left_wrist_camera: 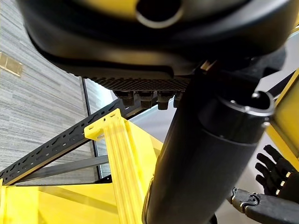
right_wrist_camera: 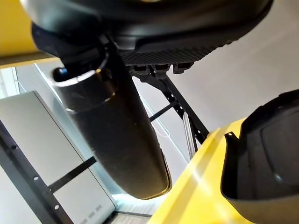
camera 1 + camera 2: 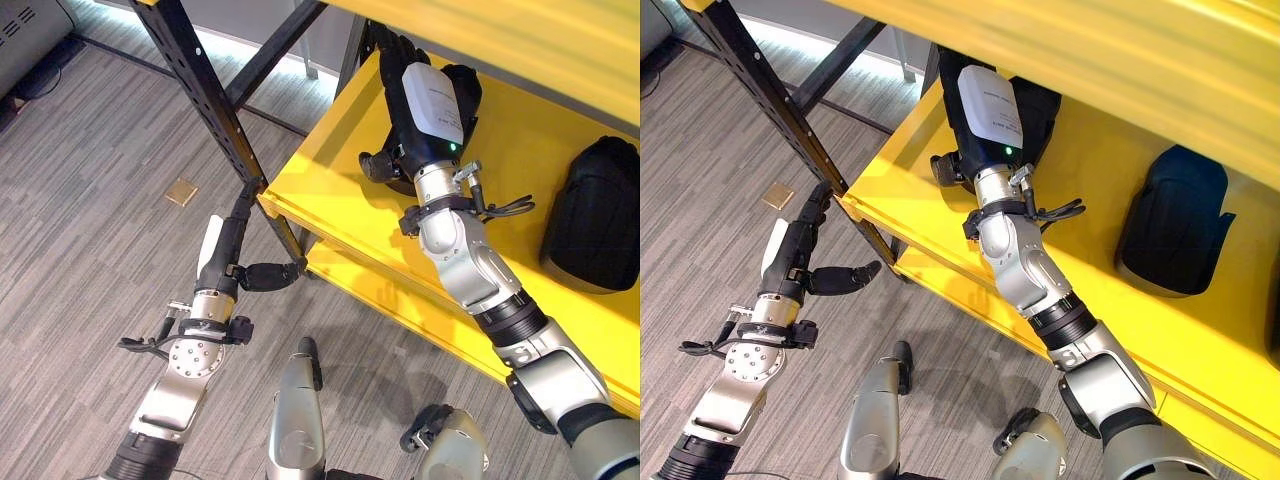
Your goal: Move parts from the plastic box to the shelf.
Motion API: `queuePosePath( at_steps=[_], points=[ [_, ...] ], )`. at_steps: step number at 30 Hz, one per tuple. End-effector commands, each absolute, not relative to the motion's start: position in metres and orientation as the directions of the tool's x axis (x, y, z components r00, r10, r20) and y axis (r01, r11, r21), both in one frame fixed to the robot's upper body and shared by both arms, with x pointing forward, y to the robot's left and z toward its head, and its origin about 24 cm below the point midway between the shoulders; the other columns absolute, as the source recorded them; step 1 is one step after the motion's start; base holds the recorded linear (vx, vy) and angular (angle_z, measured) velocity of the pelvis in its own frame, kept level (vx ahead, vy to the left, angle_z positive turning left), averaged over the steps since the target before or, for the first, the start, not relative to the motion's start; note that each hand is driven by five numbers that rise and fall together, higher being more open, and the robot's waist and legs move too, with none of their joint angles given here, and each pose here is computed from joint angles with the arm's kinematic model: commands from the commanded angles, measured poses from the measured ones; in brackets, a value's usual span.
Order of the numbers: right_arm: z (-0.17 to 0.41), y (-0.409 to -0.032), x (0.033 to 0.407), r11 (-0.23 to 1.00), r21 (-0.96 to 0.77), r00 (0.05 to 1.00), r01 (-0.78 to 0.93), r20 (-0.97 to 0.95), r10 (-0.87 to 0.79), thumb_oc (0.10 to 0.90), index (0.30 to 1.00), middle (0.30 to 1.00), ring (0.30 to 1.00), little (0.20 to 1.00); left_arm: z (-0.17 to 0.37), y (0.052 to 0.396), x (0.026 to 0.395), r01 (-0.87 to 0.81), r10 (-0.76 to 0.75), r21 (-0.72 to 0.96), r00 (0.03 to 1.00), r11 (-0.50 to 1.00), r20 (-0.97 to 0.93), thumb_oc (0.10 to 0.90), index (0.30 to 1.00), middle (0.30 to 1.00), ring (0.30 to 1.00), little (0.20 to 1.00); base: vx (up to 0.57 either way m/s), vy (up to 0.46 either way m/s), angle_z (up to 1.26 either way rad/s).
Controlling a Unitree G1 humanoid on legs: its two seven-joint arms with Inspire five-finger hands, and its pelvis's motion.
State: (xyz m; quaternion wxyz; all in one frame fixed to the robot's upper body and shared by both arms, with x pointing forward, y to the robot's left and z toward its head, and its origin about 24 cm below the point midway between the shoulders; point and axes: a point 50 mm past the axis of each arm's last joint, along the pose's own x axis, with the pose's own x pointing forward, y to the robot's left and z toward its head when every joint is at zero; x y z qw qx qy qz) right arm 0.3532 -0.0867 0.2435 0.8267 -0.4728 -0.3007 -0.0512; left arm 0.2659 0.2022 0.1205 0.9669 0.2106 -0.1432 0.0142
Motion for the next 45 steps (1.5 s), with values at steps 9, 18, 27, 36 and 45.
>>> queuePosePath(
  at_steps=[9, 18, 27, 36, 45],
  points=[
    [0.270, -0.079, 0.353, 0.601, -0.719, 0.814, 0.348, 0.550, 0.186, 0.900, 1.000, 1.000, 1.000, 1.000, 0.170, 0.191, 0.257, -0.133, -0.085, 0.356, 0.840, 0.925, 0.535, 0.900, 1.000, 1.000, 1.000, 1.000, 0.00, 0.000, 0.00],
    [0.262, -0.081, 0.357, 0.613, -0.730, 0.851, 0.302, 0.497, 0.172, 0.900, 1.000, 1.000, 1.000, 1.000, 0.170, 0.191, 0.257, -0.134, -0.088, 0.361, 0.840, 0.923, 0.536, 0.900, 1.000, 1.000, 1.000, 1.000, 0.00, -0.004, 0.00],
    [0.251, -0.073, 0.355, 0.617, -0.727, 0.819, 0.301, 0.529, 0.224, 0.900, 1.000, 1.000, 1.000, 1.000, 0.174, 0.188, 0.259, -0.148, -0.084, 0.366, 0.833, 0.919, 0.548, 0.900, 1.000, 1.000, 1.000, 1.000, 0.00, -0.008, 0.00],
    [0.286, -0.067, 0.334, 0.678, -0.605, 0.662, 0.419, 0.714, 0.229, 0.900, 1.000, 1.000, 1.000, 1.000, 0.172, 0.187, 0.257, -0.168, -0.063, 0.358, 0.831, 0.919, 0.552, 0.900, 1.000, 1.000, 1.000, 1.000, 0.00, 0.000, 0.00],
    [0.333, -0.072, 0.286, 0.766, -0.358, 0.336, 0.533, 0.921, 0.196, 0.900, 1.000, 1.000, 1.000, 1.000, 0.170, 0.189, 0.255, -0.213, -0.022, 0.341, 0.820, 0.916, 0.572, 0.900, 1.000, 1.000, 1.000, 1.000, 0.00, 0.003, 0.00]
  ],
)
